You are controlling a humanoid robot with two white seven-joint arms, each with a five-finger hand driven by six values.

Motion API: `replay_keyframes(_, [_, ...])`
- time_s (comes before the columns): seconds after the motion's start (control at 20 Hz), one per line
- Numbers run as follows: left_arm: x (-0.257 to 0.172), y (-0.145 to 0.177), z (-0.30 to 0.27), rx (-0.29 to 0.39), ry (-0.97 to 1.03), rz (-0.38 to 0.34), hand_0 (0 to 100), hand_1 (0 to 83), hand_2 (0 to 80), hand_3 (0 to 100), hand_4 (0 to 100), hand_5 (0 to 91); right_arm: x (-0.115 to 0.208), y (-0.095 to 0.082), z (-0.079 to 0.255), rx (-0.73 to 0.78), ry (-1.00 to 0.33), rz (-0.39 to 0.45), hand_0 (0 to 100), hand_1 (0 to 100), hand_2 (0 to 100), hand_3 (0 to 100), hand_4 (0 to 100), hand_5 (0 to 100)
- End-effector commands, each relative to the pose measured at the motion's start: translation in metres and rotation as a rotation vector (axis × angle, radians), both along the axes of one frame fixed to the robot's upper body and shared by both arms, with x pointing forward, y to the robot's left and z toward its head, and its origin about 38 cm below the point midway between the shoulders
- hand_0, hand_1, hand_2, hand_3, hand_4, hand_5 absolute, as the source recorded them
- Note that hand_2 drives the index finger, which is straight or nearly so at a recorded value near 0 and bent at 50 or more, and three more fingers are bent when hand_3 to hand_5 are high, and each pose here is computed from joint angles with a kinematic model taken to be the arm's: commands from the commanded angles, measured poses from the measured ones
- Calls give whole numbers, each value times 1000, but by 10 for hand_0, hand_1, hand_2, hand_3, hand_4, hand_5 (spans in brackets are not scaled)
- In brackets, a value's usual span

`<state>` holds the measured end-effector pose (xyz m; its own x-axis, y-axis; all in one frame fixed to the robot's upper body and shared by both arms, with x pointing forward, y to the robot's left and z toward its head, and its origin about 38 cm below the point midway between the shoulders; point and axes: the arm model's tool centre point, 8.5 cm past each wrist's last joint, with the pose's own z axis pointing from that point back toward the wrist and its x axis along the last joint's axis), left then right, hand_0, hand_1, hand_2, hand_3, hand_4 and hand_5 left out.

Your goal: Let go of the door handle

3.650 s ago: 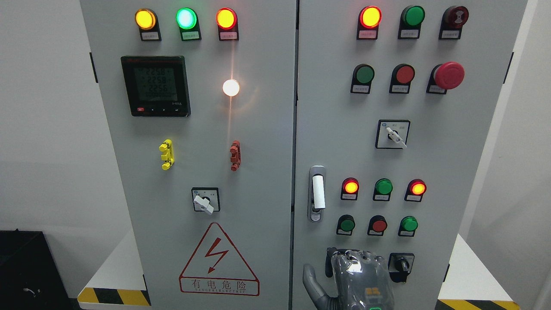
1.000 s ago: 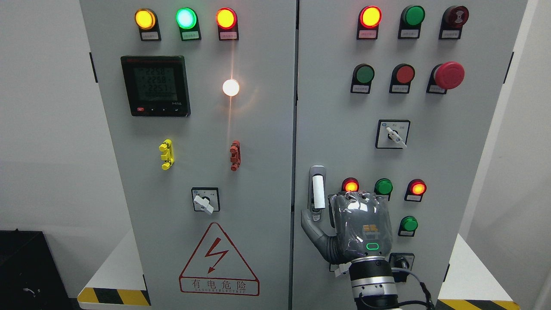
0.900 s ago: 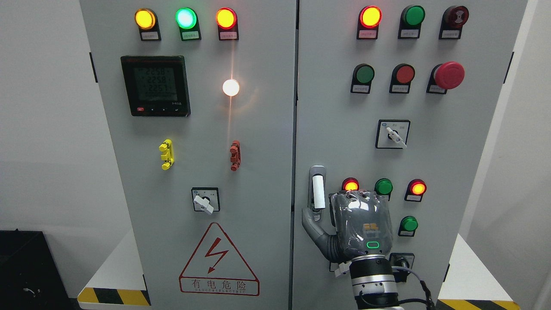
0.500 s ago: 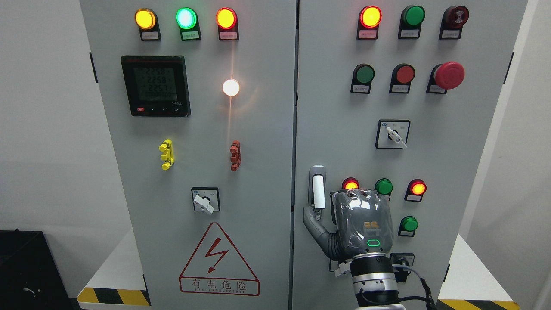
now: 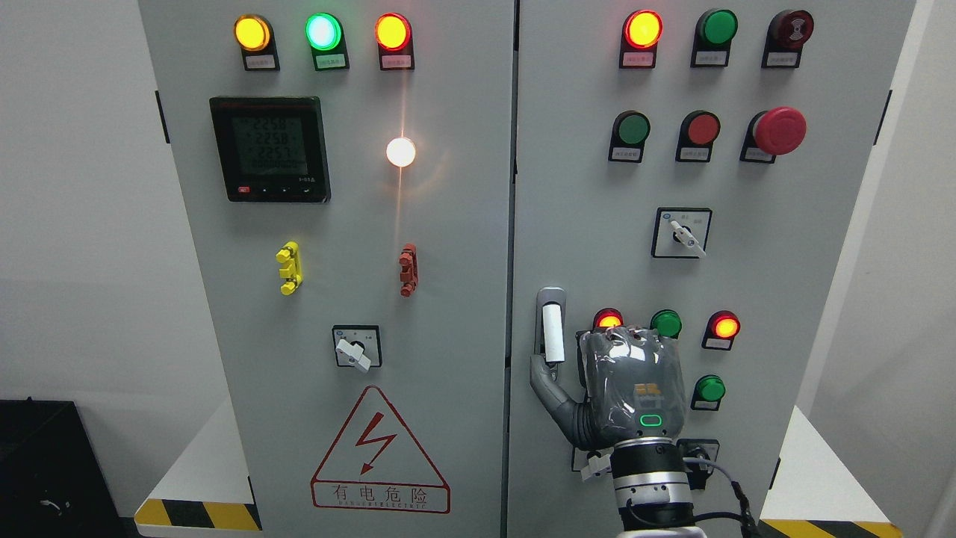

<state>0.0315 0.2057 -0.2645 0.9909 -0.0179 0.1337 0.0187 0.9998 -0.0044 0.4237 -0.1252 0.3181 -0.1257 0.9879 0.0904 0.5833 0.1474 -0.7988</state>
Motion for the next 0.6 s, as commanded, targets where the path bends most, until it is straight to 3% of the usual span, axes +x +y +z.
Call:
replay_keyframes(0.0, [-11,0,0,0,16,2,120,556,0,0,0,0,1,-2,-1,1,2,-5,453,232,935,1000,1000,939])
replay_keyframes(0.55, [-11,0,0,0,16,2,120,556,0,0,0,0,0,-2,-1,-2,0,-9,481,250,934,1000,1000,937])
